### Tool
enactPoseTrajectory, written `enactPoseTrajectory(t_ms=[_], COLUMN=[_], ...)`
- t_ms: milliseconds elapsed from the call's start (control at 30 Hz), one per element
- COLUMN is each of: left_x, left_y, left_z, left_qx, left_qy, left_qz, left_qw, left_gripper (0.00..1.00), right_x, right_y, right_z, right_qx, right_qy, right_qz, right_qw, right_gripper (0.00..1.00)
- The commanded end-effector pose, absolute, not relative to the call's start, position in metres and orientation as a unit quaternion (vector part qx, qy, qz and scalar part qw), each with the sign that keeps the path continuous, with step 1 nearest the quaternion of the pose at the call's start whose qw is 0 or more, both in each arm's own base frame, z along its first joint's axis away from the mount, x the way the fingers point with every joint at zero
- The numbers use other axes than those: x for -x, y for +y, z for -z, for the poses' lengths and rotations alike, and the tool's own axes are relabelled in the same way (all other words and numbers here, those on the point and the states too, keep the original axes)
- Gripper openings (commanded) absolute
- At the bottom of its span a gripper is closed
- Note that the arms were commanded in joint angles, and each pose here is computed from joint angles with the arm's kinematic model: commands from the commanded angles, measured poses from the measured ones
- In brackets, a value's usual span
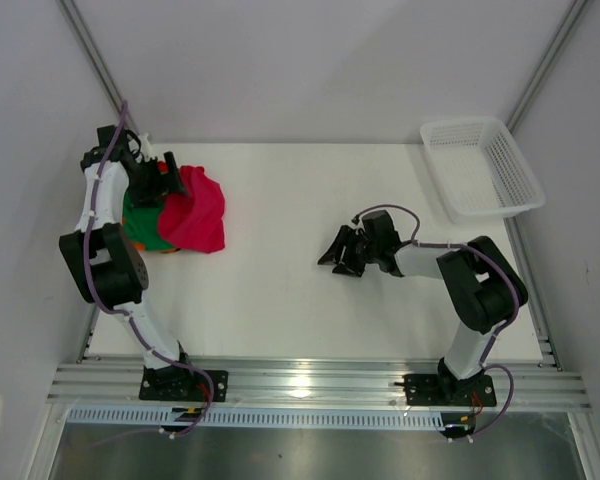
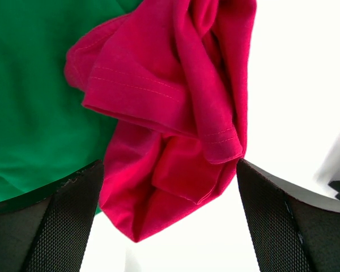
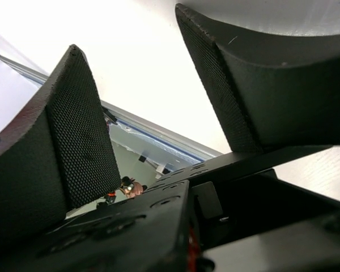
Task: Fold and stack the t-shirts
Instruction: Put the neatly folded tshirt into the corner of the board with the left arm
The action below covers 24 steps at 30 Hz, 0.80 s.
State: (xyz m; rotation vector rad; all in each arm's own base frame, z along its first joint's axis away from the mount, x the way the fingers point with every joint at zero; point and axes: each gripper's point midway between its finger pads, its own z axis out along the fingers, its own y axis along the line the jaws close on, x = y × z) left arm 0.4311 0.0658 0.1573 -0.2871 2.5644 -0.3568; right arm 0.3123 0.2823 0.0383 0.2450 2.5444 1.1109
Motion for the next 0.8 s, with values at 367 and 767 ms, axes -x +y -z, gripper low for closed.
enactPoseTrajectory(t_ms=[367, 767], left_x=[-0.443, -0.447], left_y=[0.053, 0.048], left_z=[-0.177, -0.169], left_qx=[0.082, 0.084], left_qy=[0.931, 0.929], left_qz=[0.172, 0.193], left_qw=[0.312, 0.303], left_gripper=[1.0, 0.99], right_x=[-0.308, -0.302], right_y=[0.295, 0.307], right_z=[-0.022, -0.021], right_qx=[-0.087, -0.087], right_qy=[0.905, 0.904], right_qz=[-0.384, -0.387], right_qw=[0.163, 0.161], right_gripper=[0.62, 0.62])
